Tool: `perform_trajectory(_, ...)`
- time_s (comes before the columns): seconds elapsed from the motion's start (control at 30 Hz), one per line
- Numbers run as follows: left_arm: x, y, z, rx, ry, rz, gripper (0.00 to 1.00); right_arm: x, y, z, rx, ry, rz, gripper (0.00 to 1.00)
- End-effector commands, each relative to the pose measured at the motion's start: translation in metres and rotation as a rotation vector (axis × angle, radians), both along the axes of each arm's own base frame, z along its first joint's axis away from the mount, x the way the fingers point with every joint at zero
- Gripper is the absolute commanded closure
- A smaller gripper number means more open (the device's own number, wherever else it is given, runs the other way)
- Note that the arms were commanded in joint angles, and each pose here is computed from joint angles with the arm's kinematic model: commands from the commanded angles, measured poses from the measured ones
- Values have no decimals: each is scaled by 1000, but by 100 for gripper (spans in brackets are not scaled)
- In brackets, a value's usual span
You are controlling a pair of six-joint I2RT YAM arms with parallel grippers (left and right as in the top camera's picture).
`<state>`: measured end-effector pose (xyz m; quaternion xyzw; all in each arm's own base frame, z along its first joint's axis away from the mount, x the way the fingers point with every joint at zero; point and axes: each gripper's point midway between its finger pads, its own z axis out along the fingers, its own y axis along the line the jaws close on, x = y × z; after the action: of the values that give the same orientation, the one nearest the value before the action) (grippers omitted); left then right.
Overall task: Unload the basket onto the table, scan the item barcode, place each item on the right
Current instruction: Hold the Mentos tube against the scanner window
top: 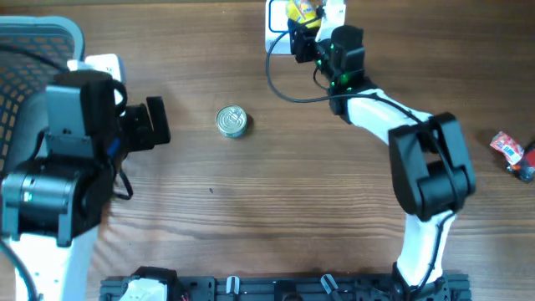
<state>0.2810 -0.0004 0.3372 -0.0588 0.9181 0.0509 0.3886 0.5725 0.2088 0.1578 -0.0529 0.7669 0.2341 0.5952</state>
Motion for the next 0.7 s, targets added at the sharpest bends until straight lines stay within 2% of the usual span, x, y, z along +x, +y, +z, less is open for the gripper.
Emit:
perform_trajectory(0.0, 8, 1, -8, 9, 27, 17, 0, 6, 19, 1, -6, -54, 17, 54)
perform_trajectory(0.33, 11, 1, -12, -3, 40, 33, 0, 44, 58, -16, -40, -79, 10, 55)
perform_trajectory(0.67, 10, 4, -12, 11, 44, 45, 0, 46, 42, -45, -308, -58, -14, 56)
